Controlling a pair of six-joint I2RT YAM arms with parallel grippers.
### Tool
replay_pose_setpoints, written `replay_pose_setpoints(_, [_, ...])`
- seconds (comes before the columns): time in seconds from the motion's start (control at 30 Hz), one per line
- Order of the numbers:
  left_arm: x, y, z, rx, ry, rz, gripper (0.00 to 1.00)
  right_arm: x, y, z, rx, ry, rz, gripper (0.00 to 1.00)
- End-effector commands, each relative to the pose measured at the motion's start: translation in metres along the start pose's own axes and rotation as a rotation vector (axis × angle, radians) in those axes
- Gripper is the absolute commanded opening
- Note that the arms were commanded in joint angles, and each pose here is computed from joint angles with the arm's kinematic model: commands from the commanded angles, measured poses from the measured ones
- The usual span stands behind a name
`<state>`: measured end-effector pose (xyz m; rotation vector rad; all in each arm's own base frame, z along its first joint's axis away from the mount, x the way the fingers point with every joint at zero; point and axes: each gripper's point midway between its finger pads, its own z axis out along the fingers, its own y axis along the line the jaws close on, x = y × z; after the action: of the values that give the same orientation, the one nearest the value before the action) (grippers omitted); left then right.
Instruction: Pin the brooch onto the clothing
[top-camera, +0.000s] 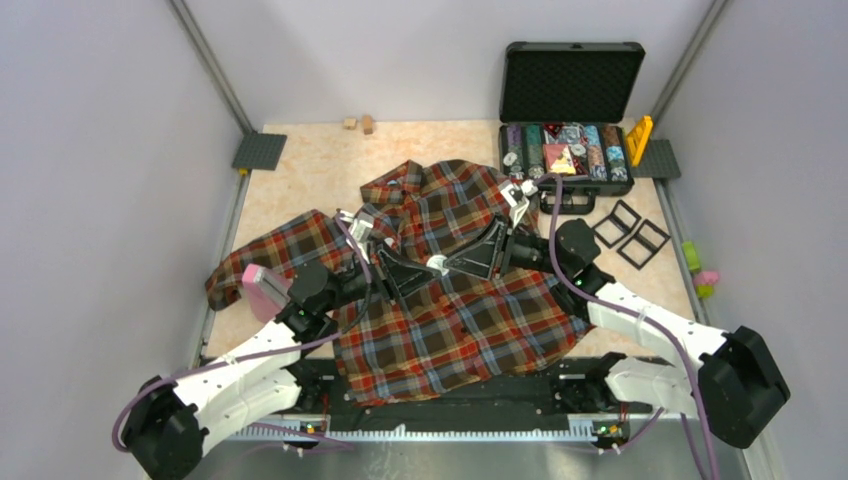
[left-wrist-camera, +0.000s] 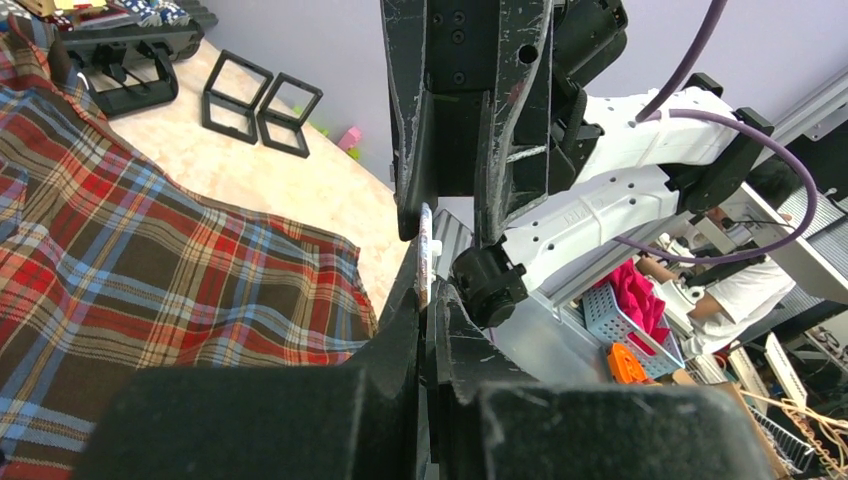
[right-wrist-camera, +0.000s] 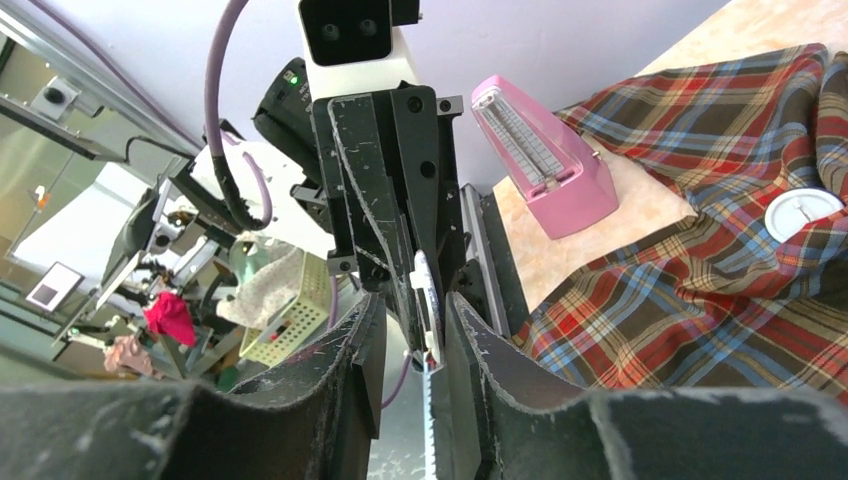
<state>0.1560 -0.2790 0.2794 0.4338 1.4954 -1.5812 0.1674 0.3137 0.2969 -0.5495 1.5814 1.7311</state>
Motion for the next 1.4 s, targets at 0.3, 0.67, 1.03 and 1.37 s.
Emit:
replay_pose_setpoints(0.3, [-0.011, -0.018, 0.008, 0.078, 0.007, 0.036, 0.06, -0.002, 0.006, 0.003, -0.008, 0.010, -0.088, 0.00])
replay_pose_setpoints(0.67, [-0.010, -0.013, 0.000, 0.019, 0.013, 0.069, 0.60, -0.006, 0.001, -0.008, 0.094, 0.127, -0.165, 0.00])
replay_pose_setpoints(1.03, [0.001, -0.015, 0.005, 0.055, 0.077, 0.021, 0.34, -0.004, 0.017, -0.011, 0.000, 0.160, -0.158, 0.00])
replay_pose_setpoints(1.37, [0.005, -0.016, 0.008, 0.084, 0.102, 0.010, 0.00, -0.004, 0.019, -0.011, -0.010, 0.157, -0.160, 0.00])
